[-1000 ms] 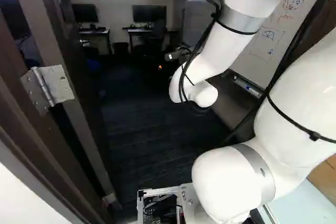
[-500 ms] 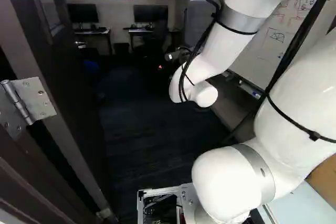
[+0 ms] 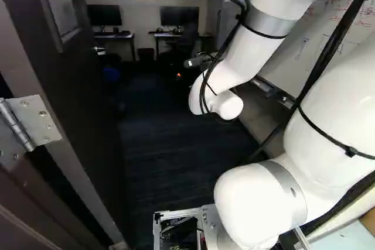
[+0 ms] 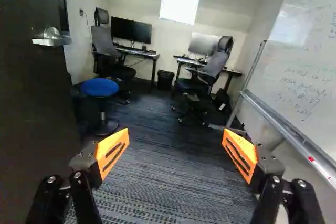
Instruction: Open the door and move inside
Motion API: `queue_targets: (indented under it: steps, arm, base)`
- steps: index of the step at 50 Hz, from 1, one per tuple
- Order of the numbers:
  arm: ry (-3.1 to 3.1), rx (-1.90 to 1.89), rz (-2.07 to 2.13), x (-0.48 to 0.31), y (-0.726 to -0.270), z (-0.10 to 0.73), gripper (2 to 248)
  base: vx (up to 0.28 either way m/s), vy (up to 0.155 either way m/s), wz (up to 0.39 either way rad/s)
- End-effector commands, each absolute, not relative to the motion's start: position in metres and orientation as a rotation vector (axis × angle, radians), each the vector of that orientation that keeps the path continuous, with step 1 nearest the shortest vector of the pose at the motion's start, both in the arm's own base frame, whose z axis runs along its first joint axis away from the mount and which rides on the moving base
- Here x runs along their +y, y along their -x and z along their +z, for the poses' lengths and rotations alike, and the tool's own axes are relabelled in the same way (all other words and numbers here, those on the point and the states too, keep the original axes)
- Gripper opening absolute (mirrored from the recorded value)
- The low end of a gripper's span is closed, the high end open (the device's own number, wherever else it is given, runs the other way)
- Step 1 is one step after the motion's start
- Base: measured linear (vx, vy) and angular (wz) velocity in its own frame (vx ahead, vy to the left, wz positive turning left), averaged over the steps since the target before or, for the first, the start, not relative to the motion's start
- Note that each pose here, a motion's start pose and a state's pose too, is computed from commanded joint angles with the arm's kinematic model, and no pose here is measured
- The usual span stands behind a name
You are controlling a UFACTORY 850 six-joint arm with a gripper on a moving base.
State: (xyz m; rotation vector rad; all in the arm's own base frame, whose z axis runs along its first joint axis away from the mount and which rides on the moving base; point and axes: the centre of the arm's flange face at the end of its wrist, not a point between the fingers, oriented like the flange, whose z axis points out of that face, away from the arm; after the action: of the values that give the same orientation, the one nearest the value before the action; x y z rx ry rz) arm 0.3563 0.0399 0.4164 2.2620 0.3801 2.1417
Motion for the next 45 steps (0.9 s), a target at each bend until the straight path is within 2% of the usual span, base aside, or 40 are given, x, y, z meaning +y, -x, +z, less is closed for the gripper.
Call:
queue_targets:
  steps: [20,45]
  arm:
    - [-2.262,0.380,2.142,0.0399,-0.3563,0.4164,247]
    - [-2.262,0.380,2.142,0.0399,-0.3563,0.4164,247]
  base:
    - [0.108,0.017,0.068]
    - [0.176,0.007,0.010]
